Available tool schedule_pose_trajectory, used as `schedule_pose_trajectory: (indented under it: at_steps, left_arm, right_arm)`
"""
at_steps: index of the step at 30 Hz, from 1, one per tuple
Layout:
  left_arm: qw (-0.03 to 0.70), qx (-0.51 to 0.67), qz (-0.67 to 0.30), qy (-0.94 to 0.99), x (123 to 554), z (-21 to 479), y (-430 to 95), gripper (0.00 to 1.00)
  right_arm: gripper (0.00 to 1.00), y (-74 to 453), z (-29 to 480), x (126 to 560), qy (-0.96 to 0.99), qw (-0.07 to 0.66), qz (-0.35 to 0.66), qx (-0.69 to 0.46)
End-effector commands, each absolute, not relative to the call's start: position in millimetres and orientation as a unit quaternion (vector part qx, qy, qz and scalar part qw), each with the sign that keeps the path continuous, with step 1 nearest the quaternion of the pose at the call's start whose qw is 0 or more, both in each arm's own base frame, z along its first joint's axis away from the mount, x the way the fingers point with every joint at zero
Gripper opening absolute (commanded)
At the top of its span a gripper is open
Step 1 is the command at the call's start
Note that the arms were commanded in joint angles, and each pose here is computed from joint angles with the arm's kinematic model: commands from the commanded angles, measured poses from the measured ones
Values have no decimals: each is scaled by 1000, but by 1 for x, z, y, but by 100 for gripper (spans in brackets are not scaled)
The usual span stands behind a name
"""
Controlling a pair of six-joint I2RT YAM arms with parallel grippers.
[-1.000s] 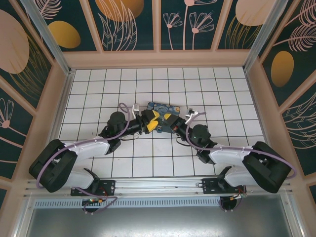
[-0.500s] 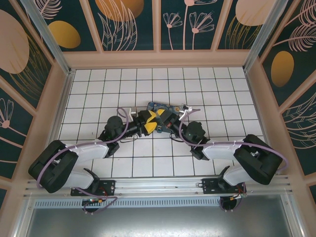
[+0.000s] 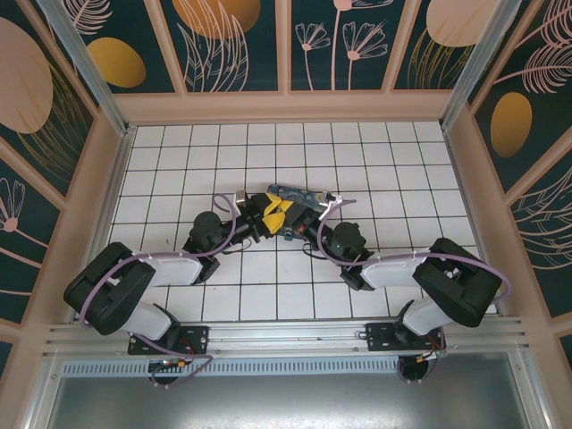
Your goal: Unlock the padlock with the key
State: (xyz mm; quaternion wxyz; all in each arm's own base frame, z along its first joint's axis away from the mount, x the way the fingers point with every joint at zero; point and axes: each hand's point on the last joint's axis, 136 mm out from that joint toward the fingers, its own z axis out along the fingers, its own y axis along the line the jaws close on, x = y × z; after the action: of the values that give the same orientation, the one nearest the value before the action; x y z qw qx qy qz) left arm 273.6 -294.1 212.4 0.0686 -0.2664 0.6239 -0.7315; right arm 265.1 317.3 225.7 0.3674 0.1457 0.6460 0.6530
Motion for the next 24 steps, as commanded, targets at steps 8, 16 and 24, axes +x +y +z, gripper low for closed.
schedule_pose_trajectory:
  at_steps: [8, 16, 24]
  left_arm:
    - [80, -266, -749, 601, 278, 223, -291, 45]
    - [83, -270, -744, 605, 280, 218, -292, 38]
    - [85, -274, -738, 611, 281, 211, -292, 25]
  right_arm:
    - [0, 310, 245, 259, 617, 382, 673, 145]
    - [0, 305, 245, 257, 617, 386, 670, 147]
    - [0, 302, 245, 255, 617, 387, 669, 147]
